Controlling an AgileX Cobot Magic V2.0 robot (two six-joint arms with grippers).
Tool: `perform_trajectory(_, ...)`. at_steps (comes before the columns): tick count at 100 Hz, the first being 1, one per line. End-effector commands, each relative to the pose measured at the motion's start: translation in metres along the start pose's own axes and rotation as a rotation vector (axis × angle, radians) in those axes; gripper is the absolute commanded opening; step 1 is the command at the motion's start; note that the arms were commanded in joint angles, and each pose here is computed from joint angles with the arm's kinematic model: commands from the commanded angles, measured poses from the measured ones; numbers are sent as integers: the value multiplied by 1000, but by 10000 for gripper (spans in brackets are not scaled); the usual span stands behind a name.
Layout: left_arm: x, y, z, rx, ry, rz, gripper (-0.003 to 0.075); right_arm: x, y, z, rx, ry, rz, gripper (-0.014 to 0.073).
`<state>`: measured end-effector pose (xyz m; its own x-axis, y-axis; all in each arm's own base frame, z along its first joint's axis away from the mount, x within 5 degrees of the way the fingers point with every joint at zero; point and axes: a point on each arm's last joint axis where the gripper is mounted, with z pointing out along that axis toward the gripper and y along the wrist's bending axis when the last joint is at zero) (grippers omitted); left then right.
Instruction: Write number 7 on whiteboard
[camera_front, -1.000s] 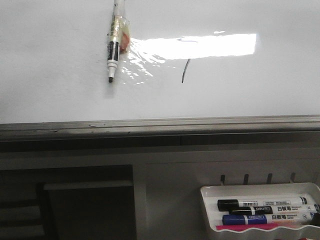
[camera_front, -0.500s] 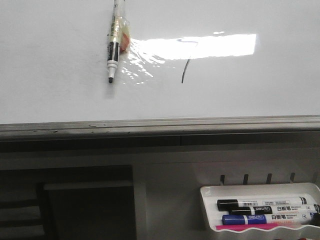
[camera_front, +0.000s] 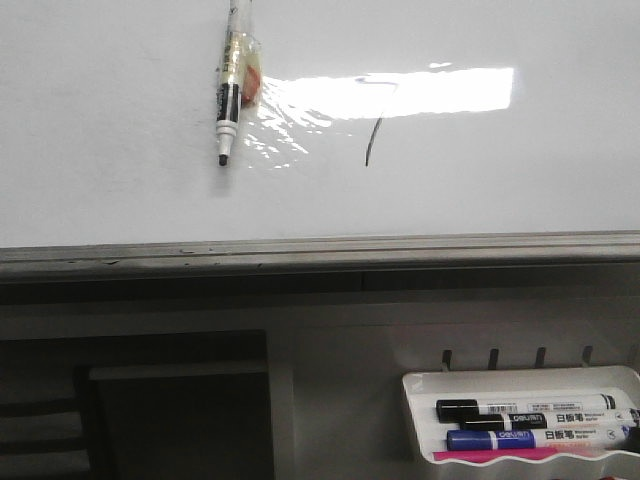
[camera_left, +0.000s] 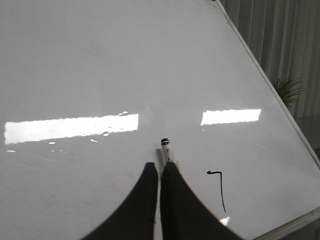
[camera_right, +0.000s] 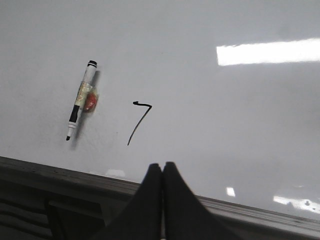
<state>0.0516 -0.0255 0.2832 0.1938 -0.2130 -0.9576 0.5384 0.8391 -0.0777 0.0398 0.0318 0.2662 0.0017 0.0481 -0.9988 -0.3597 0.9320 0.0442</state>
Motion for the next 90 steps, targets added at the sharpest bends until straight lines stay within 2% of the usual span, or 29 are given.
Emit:
perform_trajectory(1,-12,4,1,-46,-59,-4,-20,-12,-3,0,45,-61,13,-64)
perform_trajectory(90,-11,3,1,-38,-50,-10,-20,-12,-3,0,42,-60,14,-64)
